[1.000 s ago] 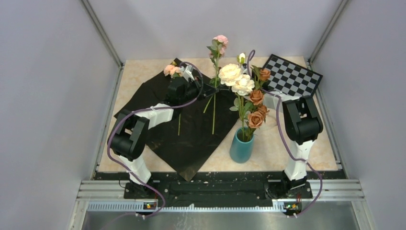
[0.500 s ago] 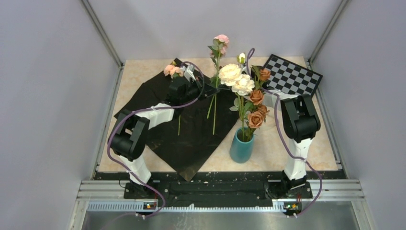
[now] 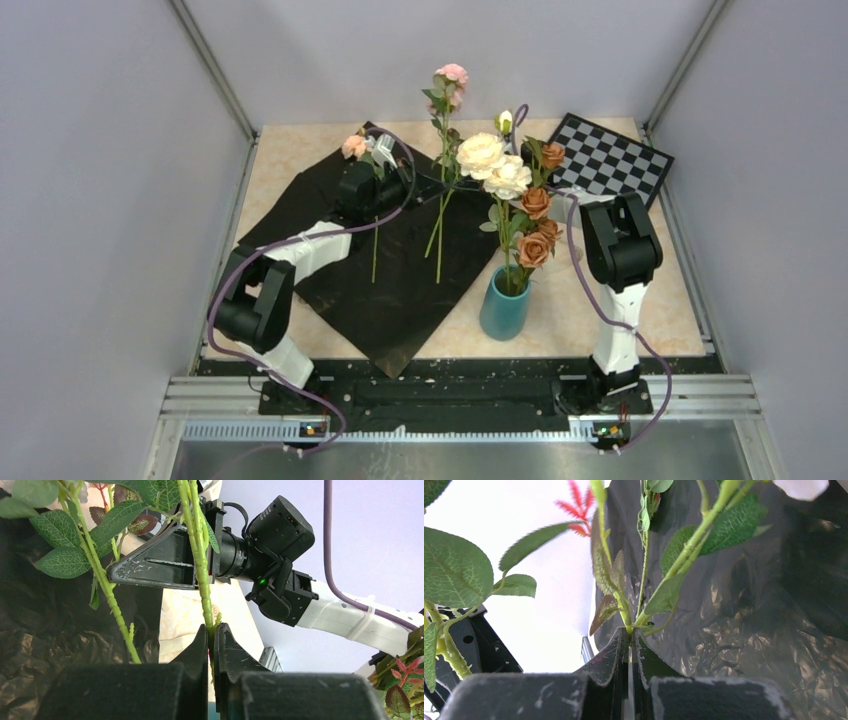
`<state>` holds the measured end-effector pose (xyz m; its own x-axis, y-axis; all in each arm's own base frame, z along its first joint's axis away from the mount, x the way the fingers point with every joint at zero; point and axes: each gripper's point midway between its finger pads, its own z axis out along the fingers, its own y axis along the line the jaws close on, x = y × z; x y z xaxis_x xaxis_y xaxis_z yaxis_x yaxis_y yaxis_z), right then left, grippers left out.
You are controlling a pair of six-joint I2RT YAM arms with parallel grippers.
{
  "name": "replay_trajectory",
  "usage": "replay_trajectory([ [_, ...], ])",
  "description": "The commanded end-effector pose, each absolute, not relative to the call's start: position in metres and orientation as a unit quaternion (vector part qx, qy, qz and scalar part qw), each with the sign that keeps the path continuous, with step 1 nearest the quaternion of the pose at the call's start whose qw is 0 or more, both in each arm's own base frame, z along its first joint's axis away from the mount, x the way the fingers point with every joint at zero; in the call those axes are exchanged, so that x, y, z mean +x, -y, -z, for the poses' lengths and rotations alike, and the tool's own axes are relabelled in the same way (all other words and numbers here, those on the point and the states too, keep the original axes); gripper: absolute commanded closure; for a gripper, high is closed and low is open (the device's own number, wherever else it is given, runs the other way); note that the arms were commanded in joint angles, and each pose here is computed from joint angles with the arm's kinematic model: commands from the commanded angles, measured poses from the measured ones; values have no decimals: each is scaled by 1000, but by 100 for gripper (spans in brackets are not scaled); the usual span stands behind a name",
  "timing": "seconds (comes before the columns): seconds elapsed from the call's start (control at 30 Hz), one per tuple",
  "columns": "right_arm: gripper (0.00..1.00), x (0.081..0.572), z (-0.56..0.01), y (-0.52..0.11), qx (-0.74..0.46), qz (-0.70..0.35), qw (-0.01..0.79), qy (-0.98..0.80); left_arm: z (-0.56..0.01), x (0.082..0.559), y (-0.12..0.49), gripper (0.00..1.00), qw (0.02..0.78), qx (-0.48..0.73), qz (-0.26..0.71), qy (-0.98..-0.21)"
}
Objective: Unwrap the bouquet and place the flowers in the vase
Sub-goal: Place the fake flower on the wrapping paper.
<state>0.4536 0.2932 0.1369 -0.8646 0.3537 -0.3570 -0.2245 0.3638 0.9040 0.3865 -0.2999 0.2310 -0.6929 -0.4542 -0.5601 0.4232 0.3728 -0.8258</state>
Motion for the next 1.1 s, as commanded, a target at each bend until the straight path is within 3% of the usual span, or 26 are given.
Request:
replay_trajectory([
  [0.0,100,461,-154,-308,-8,-574,284,-768,-264,380,286,100,435,9,562,-704],
  [0.6,100,441,-127,-339,-130,-577,241,-770,-269,369,207,100,485,-35,468,-738],
  [0.8,62,446,-118,-327,-132,-523,269,-797,-271,361,205,100,486,-19,462,-741],
  [1.07,41,455,-120,-305,-117,-483,306,-812,-279,347,198,100,511,8,445,-735],
])
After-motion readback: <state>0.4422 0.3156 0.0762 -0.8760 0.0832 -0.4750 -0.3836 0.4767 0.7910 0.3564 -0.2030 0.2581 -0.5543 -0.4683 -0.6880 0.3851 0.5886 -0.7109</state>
